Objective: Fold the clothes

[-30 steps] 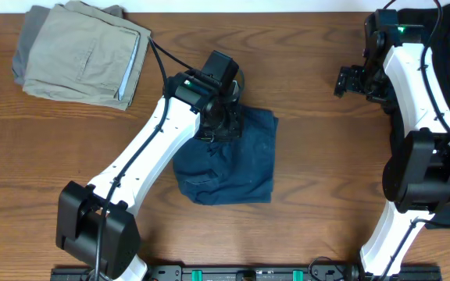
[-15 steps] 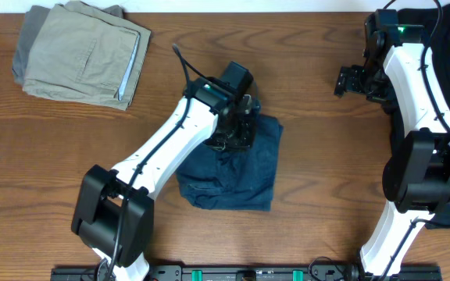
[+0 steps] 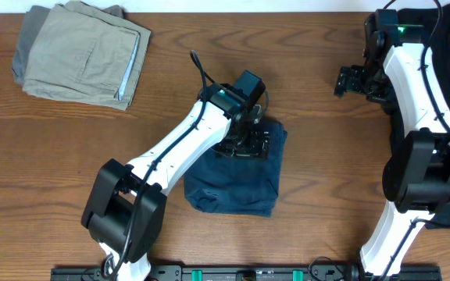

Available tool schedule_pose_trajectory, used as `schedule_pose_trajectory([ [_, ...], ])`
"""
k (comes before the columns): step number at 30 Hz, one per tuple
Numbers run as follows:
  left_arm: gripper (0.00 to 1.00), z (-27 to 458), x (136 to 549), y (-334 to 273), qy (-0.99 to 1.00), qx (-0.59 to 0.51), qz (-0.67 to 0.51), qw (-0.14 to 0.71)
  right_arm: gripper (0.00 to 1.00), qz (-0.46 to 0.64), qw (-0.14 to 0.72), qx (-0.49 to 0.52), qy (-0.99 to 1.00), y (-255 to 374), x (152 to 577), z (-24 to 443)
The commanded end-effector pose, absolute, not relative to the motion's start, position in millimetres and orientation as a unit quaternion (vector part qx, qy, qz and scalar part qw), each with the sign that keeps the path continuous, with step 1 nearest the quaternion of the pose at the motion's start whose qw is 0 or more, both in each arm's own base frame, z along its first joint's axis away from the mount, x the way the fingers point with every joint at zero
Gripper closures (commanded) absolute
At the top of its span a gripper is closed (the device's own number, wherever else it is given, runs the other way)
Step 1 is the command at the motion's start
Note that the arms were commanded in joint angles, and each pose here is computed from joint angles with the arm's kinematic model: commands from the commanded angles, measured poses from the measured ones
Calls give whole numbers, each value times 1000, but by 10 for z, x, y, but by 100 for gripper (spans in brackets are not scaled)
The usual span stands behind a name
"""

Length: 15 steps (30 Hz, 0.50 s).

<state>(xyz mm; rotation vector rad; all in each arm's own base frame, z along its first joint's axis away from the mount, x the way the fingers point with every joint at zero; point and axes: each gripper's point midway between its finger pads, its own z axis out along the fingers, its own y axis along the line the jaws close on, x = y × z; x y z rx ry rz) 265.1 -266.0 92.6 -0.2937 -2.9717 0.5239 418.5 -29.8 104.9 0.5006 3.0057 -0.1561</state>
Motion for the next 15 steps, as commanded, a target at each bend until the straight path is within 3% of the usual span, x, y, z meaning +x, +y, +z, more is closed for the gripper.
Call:
schedule_pose_trajectory([
  [1, 18, 966, 2620, -2623, -978, -89, 175, 70, 1, -59, 48, 163, 984, -333, 4194, 1066],
  [3, 21, 1002, 2650, -2609, -978, -92, 176, 67, 1, -59, 48, 163, 984, -333, 4194, 1066],
  [9, 70, 989, 2712, -2615, -977, -96, 179, 57, 1, -59, 48, 163, 984, -333, 4194, 1066],
  [12, 87, 919, 2664, -2588, -979, -97, 170, 62, 1, -59, 48, 163, 984, -333, 4194, 1066],
  [15, 89, 792, 2544, -2524, -981, -94, 152, 80, 1, -59, 48, 163, 984, -333, 4194, 1066],
])
